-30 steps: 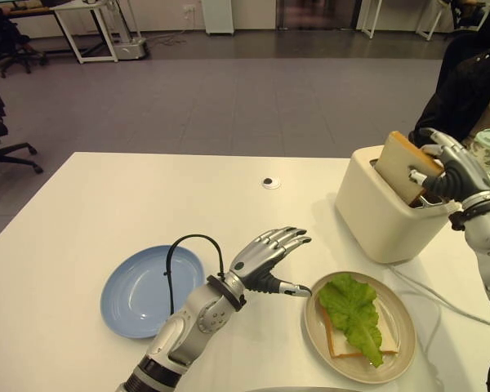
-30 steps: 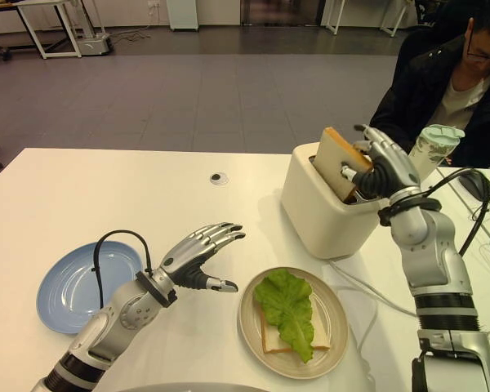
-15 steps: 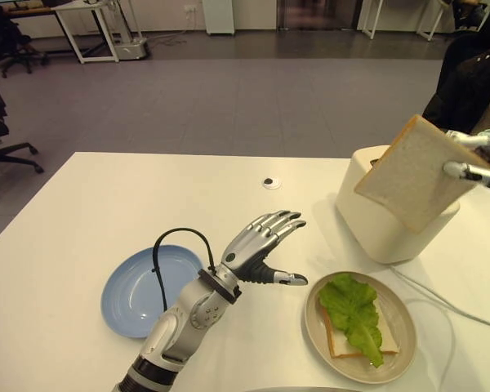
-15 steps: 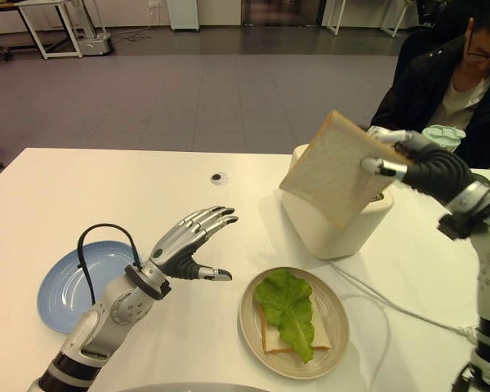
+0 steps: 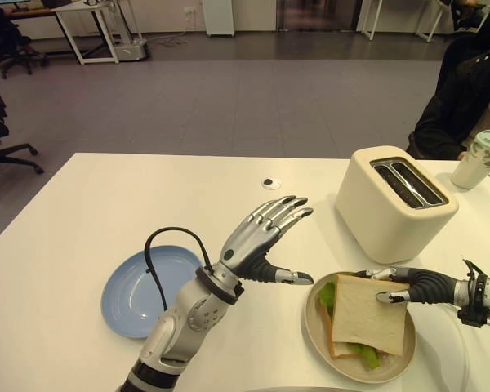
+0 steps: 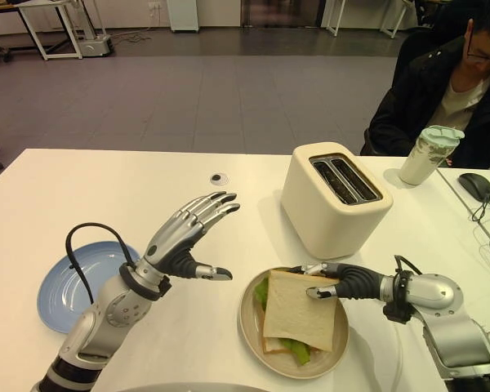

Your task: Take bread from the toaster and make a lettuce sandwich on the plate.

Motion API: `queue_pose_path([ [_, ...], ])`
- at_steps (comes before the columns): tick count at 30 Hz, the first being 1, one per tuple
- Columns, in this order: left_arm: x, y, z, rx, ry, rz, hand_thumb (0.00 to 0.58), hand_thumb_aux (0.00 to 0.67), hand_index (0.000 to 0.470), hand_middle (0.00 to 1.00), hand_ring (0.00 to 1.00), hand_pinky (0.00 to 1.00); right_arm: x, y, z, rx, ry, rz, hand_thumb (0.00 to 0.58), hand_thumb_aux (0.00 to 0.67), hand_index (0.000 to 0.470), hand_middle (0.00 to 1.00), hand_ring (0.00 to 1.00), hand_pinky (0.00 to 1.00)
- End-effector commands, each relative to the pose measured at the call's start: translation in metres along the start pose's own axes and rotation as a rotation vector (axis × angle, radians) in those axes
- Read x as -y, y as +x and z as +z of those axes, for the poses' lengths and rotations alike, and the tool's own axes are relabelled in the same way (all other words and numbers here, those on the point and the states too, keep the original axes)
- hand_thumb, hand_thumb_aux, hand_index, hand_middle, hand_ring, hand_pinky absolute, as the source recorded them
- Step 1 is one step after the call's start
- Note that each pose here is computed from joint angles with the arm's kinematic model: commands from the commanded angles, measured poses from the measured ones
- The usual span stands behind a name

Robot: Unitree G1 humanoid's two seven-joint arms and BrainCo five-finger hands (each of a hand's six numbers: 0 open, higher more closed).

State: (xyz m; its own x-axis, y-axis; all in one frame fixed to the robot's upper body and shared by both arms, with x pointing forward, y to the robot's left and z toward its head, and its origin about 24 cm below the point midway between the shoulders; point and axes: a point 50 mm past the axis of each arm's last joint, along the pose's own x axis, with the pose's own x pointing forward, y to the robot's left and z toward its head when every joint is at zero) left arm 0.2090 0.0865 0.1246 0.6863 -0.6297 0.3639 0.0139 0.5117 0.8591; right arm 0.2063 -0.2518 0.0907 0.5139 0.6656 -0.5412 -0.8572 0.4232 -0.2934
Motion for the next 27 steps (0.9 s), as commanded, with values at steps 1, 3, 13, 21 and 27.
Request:
queue_pose_path([
  [1,0.003,-0.004,0.002,0.001,-0.018,-0.023,0.0,0.0,0.0,0.0,0.0,0.0,-0.001,0.01,-0.008,-0.046,-0.093,0.004,0.58,0.67,0.47,0.0,0.0,0.0],
  [3,0.003,-0.004,0.002,0.002,-0.021,-0.031,0.0,0.0,0.0,0.0,0.0,0.0,-0.003,0.013,-0.007,-0.049,-0.143,0.017,0.558,0.539,0.378,0.0,0.0,0.0],
  [13,0.003,-0.007,0.001,0.0,-0.022,-0.047,0.0,0.0,0.0,0.0,0.0,0.0,0.022,0.008,0.009,0.022,-0.254,-0.109,0.0,0.0,0.0,0.0,0.0,0.0],
  [21,0.008,-0.011,-0.007,-0.048,-0.23,-0.118,0.0,0.0,0.0,0.0,0.0,0.0,0.043,-0.029,0.049,0.453,-0.039,-0.288,0.116,0.071,0.05,0.0,0.0,0.0],
  [27,0.017,-0.023,-0.017,-0.096,-0.446,-0.285,0.36,0.257,0.181,0.1,0.1,0.1,0.034,-0.071,0.028,0.467,0.183,-0.132,0.58,0.67,0.47,1.0,1.0,1.0],
])
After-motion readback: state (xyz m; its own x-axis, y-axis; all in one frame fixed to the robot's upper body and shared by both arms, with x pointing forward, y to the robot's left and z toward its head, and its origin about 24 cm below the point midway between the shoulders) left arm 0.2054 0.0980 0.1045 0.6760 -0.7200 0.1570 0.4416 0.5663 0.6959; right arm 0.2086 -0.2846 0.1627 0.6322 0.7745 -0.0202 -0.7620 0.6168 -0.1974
